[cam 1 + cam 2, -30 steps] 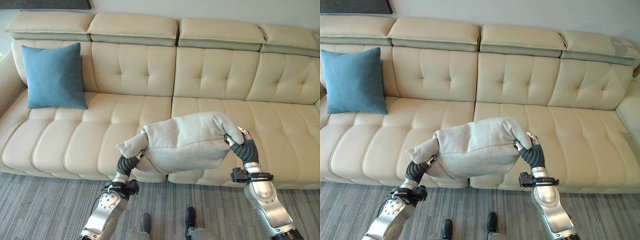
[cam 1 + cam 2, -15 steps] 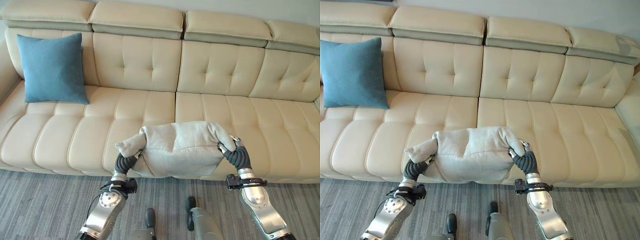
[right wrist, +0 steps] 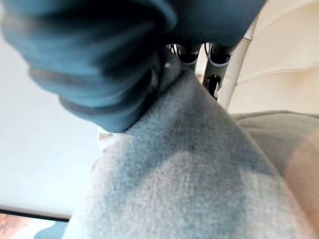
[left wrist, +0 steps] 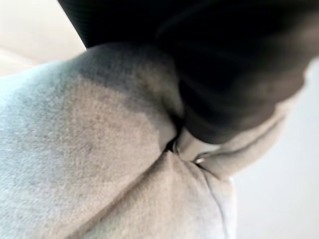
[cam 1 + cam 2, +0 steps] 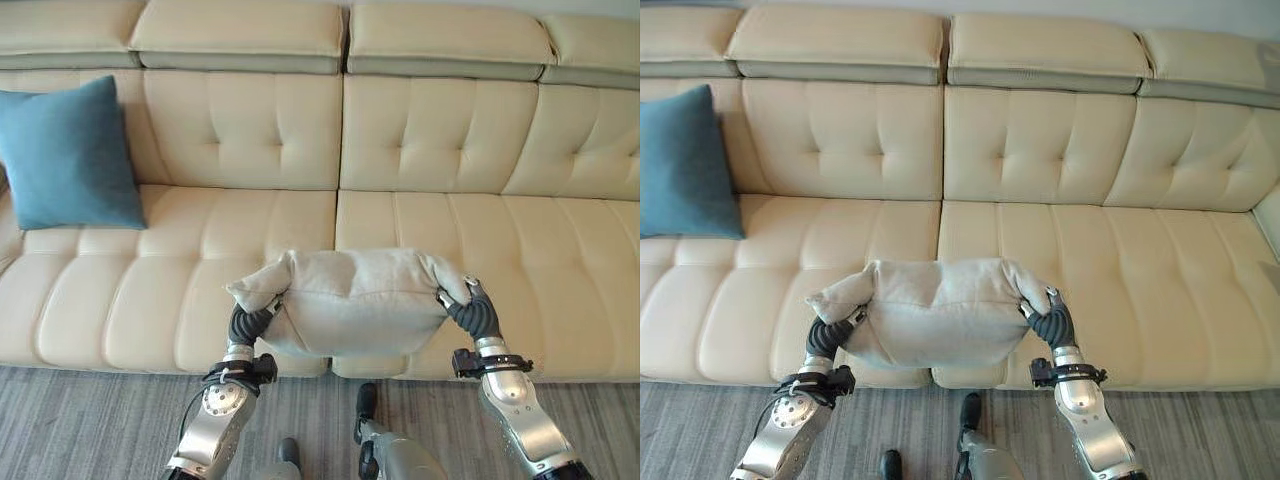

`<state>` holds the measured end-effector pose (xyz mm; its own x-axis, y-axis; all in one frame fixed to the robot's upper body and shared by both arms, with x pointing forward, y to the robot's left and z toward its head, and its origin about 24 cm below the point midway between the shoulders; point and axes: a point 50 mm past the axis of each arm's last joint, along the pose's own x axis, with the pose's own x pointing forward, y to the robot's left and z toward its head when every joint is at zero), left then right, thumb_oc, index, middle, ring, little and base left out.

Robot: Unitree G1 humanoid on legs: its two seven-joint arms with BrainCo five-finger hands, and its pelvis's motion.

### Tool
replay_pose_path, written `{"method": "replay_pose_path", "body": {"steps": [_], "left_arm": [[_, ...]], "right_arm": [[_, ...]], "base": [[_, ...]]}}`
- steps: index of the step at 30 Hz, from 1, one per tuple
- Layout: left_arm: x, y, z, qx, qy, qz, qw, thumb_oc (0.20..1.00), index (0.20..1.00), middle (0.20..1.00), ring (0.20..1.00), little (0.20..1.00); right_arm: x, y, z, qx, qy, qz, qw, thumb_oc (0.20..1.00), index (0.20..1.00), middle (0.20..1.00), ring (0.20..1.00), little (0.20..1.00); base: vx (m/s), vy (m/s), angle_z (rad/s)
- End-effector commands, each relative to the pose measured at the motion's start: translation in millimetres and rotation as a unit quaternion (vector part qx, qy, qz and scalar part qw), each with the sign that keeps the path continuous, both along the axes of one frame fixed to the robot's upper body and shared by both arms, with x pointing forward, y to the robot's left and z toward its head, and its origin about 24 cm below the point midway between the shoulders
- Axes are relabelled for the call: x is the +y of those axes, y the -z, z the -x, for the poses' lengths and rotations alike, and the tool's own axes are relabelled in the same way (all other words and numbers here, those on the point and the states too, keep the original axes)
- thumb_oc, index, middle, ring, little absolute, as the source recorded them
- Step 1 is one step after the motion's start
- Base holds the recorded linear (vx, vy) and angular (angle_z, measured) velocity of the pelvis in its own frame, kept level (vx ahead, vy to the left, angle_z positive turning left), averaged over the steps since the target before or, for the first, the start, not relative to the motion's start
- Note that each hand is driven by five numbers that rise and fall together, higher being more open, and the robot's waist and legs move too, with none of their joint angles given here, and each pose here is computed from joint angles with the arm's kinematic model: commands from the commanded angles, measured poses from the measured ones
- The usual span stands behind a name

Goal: Pick up all the scattered cushions and arrange them neatly on the sofa.

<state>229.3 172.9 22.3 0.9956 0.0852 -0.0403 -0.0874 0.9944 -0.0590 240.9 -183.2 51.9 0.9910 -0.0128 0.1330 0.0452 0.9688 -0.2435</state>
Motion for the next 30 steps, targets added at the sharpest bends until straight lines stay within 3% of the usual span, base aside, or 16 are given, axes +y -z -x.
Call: {"method": "replay_pose_path", "body": {"steps": [1, 20, 30], "left_arm": [[-24, -60, -16, -0.164, 0.071, 0.035, 0.983, 0.200, 0.200, 0.200, 0.200, 0.200], [-31, -49, -14, -0.134, 0.077, 0.037, 0.987, 0.200, 0.200, 0.200, 0.200, 0.200], [-40, -48, -34, -0.124, 0.061, 0.028, 0.990, 0.200, 0.200, 0.200, 0.200, 0.200]], "right_arm": [[28, -68, -8, -0.173, -0.090, -0.037, 0.980, 0.200, 0.200, 0.200, 0.200, 0.200], [32, -61, -9, -0.154, -0.084, -0.030, 0.984, 0.200, 0.200, 0.200, 0.200, 0.200], [42, -54, -25, -0.132, -0.068, -0.053, 0.988, 0.200, 0.200, 0.200, 0.200, 0.200]], "base": [[0.13, -0.150, -0.13], [0.13, 0.014, 0.06], [0.06, 0.068, -0.08]]}}
